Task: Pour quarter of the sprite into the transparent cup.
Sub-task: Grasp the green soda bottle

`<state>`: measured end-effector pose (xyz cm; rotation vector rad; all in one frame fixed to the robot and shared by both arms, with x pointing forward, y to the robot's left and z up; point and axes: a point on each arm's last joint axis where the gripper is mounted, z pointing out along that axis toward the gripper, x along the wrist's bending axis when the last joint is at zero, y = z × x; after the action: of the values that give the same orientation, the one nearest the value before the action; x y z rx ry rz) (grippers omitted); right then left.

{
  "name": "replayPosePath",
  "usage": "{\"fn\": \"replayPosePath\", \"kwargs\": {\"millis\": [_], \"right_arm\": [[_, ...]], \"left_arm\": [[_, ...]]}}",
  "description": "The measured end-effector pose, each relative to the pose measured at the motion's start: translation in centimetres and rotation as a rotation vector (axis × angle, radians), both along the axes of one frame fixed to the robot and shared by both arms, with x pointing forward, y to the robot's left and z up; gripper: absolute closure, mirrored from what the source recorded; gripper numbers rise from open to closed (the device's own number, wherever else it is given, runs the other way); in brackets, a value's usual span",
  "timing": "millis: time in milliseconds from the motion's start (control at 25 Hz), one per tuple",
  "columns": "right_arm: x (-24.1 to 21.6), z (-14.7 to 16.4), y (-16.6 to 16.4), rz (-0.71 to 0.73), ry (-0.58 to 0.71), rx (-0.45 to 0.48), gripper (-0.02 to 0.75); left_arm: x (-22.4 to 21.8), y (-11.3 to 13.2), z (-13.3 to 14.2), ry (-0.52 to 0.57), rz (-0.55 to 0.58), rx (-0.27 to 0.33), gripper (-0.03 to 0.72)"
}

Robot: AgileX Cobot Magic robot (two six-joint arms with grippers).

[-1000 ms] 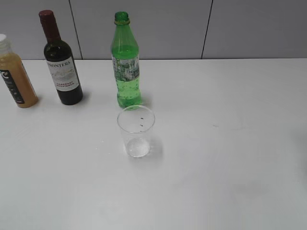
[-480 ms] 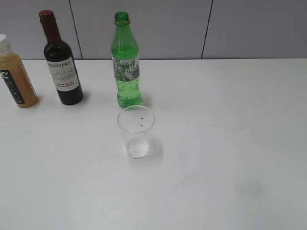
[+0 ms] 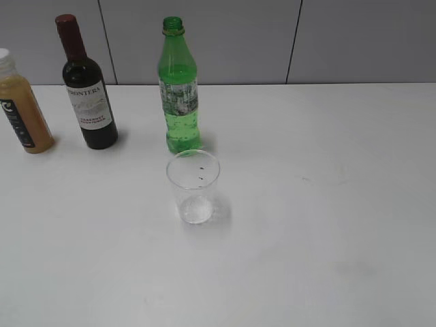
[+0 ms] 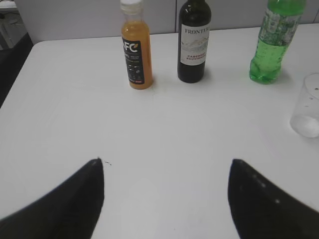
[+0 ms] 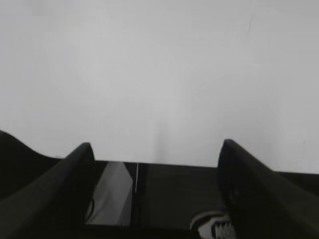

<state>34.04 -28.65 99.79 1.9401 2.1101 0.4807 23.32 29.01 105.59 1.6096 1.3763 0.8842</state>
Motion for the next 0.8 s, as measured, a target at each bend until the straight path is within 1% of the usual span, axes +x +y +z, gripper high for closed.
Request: {"fn": "replayPosePath", "kwargs": {"millis": [400, 680, 800], "right_arm": [[-4.8, 3.1, -0.3, 0.0, -0.401, 0.029, 0.153], [-8.0, 4.0, -0.6, 0.0, -0.637, 0.046, 0.153], [-9.1, 4.0, -0.6, 0.0, -0.71, 0.051, 0.153]], "left_arm": [[0.0, 0.0, 0.0, 0.0, 0.0, 0.0, 0.099], [0.0, 0.0, 0.0, 0.0, 0.0, 0.0, 0.099], [0.0, 0.0, 0.0, 0.0, 0.0, 0.0, 0.099]]}}
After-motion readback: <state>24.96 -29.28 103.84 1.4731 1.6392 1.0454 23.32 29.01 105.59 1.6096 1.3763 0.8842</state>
